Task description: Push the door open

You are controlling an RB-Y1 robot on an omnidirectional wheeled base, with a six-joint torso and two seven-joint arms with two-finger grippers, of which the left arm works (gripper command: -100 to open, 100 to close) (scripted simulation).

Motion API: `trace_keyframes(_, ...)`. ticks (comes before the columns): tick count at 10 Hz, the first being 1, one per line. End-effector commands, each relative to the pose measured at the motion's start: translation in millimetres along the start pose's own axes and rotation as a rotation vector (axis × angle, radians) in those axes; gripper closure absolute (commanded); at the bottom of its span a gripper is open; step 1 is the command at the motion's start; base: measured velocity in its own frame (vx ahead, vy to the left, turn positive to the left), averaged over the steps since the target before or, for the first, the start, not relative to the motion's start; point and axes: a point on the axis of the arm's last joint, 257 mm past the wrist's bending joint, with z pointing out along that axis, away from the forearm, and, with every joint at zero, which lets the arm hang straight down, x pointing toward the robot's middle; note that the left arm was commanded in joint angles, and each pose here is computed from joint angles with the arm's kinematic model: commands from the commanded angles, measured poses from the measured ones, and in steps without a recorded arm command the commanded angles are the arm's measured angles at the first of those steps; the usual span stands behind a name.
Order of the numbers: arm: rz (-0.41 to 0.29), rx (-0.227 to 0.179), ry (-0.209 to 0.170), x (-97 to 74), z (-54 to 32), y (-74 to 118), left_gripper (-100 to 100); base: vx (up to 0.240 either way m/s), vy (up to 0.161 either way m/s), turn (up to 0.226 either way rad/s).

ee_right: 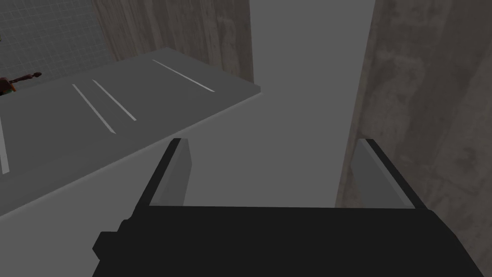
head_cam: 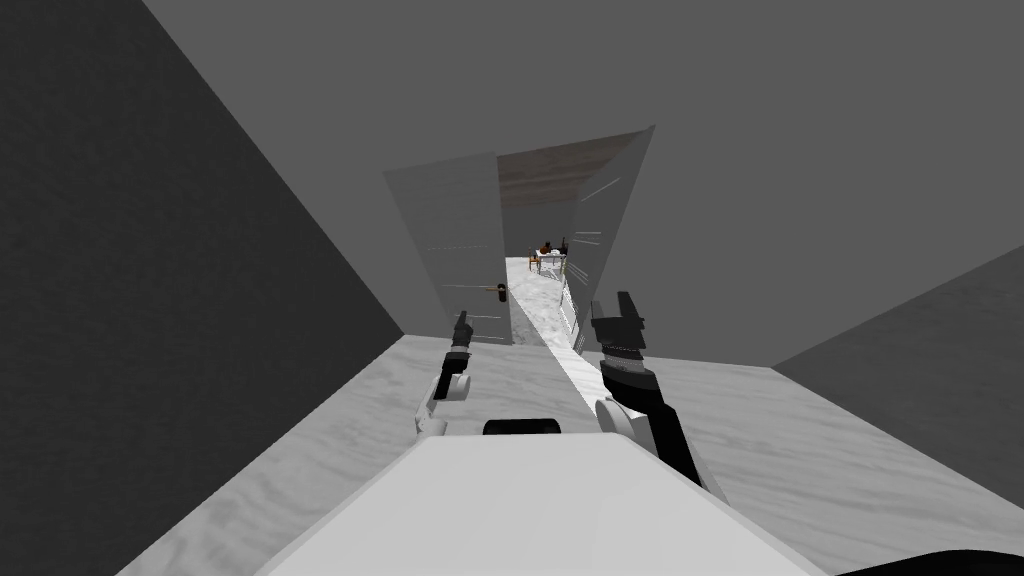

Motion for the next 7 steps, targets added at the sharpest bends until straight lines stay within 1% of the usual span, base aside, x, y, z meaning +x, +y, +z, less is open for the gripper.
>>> trace_keyframes(1,-0.001,-0.021,0.003,2.2,1.1,11.1,-100,0.062,0.033,-0.004)
trace_keyframes(3,-0.003,-0.036,0.013,7.3,10.7,23.6,-100,0.064,0.023,0.005)
trace_keyframes(4,-0.003,-0.05,0.012,7.3,8.6,30.1,-100,0.064,0.022,-0.002)
trace_keyframes(5,-0.005,-0.065,0.017,10.1,12.3,39.4,-100,0.068,0.021,0.004)
trace_keyframes(6,-0.006,-0.067,0.022,13.0,18.0,43.0,-100,0.089,0.033,0.004)
trace_keyframes(7,-0.006,-0.079,0.022,12.9,16.0,48.6,-100,0.061,0.019,-0.002)
